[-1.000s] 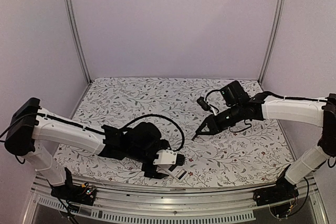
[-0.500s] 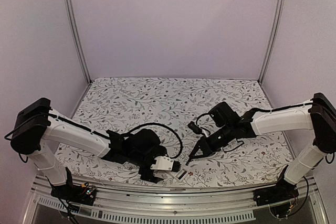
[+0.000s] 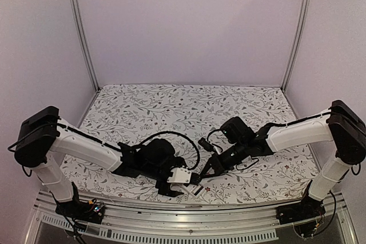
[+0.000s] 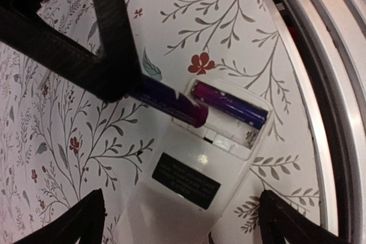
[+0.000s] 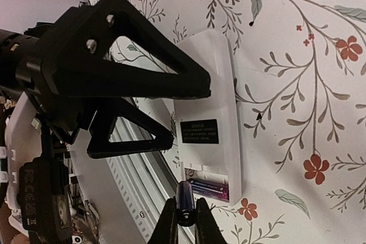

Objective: Load the batteries into the remote control
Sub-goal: Hold the remote control without batteries at the center of the board, then place the battery in the battery compartment.

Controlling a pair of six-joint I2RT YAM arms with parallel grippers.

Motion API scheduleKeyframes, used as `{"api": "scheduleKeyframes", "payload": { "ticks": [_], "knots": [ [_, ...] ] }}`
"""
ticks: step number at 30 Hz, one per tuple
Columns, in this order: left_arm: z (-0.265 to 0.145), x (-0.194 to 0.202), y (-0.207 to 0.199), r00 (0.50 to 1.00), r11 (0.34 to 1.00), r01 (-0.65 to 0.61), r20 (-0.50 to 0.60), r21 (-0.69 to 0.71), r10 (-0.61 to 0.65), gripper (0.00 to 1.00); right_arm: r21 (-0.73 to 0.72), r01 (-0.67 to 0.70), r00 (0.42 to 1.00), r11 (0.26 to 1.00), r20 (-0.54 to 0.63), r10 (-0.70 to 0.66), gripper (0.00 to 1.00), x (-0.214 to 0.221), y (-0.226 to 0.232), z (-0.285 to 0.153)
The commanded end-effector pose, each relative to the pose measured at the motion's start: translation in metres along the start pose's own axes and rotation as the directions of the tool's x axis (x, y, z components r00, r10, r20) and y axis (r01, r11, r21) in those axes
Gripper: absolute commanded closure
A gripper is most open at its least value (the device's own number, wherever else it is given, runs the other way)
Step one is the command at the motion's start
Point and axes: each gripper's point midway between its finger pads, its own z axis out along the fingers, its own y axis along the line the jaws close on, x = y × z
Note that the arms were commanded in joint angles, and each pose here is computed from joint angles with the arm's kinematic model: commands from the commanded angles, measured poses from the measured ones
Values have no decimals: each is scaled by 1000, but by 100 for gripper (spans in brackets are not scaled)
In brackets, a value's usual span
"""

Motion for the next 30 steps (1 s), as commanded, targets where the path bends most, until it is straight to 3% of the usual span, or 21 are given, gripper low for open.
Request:
{"api": "scheduleKeyframes", "payload": {
  "ticks": [1,13,23,30],
  "knots": [
    [14,6,-3,1000,997,14,4,81,-14,7,13,-5,1000,1000,10,5,100,1,-3,3],
    [22,15,-16,997,971,67,-51,229,-57,16,70,5,1000,998,11,-6,100,3,-12,-4],
    [24,25,-5,985,980,154,-93,129,-142,39,56,17,1000,998,-20,-16,100,2,-21,1],
    [26,25,-10,983,978,168,-93,123,-157,40,44,9,1000,999,-5,-9,100,-3,-20,5]
  ]
}}
